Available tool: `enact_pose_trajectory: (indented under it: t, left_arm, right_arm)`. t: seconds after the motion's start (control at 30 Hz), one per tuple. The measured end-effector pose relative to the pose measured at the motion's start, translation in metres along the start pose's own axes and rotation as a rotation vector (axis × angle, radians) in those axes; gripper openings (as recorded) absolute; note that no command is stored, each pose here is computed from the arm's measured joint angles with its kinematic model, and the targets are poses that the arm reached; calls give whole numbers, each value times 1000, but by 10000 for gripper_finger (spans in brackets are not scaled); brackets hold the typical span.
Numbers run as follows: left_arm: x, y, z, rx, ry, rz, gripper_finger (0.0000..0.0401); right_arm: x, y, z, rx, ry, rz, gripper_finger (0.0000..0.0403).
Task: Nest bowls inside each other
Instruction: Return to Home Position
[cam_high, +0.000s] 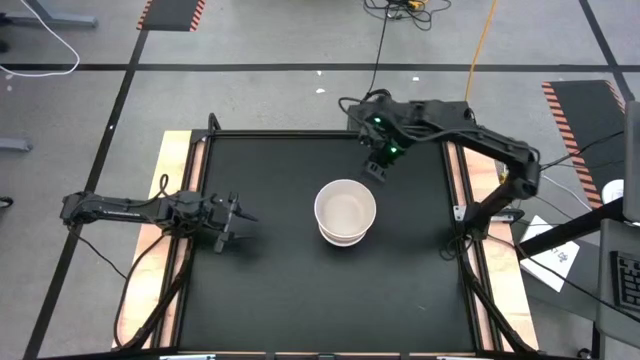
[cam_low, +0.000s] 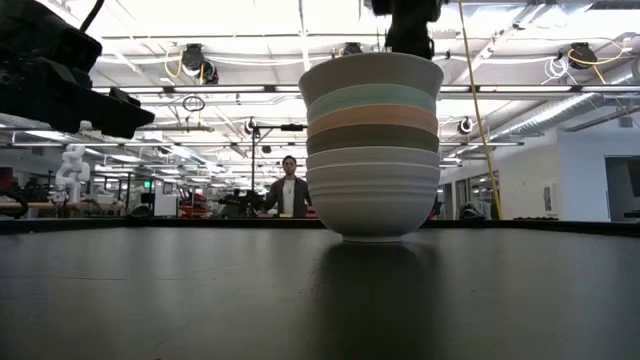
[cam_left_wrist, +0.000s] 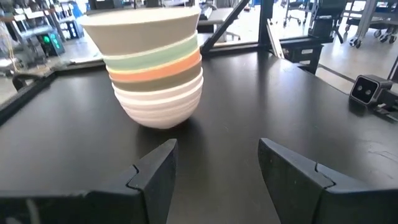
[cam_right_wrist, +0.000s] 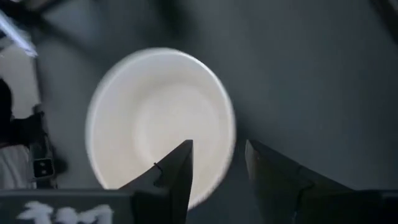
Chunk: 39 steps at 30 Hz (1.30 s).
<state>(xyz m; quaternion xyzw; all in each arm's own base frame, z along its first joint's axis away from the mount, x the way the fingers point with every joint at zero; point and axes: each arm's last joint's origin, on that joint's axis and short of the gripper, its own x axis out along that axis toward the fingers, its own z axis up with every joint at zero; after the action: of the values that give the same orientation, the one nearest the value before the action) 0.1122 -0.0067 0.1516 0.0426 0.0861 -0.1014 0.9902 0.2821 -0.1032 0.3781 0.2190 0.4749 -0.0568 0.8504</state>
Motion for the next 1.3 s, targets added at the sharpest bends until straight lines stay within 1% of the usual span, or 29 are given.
enact_pose_trajectory:
  t: [0.17, 0.33, 0.47, 0.5, 0.63, 0.77, 0.87, 0.97, 1.3]
  left_arm:
    - [0, 0, 5, 22, -53, 0, 225]
    - [0, 1, 10, 71, -98, 15, 225]
    - [-1, 2, 12, 79, -123, 34, 225]
    - [-1, 2, 12, 82, -121, 36, 225]
    - [-1, 2, 11, 100, -103, 68, 225]
    - [-1, 4, 10, 102, -96, 122, 225]
    - [-1, 5, 11, 102, -98, 145, 225]
    - [-1, 5, 12, 102, -107, 152, 225]
    - [-1, 5, 12, 73, -112, 151, 225]
  right_arm:
    - [-16, 21, -19, -110, -168, 59, 141]
    - [-12, 28, -59, -235, -254, 91, 141]
    - [0, 18, -96, -276, -370, -4, 141]
    - [4, 15, -106, -280, -400, -10, 141]
    - [19, 3, -141, -290, -526, 12, 141]
    - [31, -7, -168, -286, -641, 52, 141]
    - [38, -12, -181, -303, -681, 56, 141]
    - [51, -18, -193, -327, -687, 47, 141]
    - [87, -33, -217, -400, -810, 44, 141]
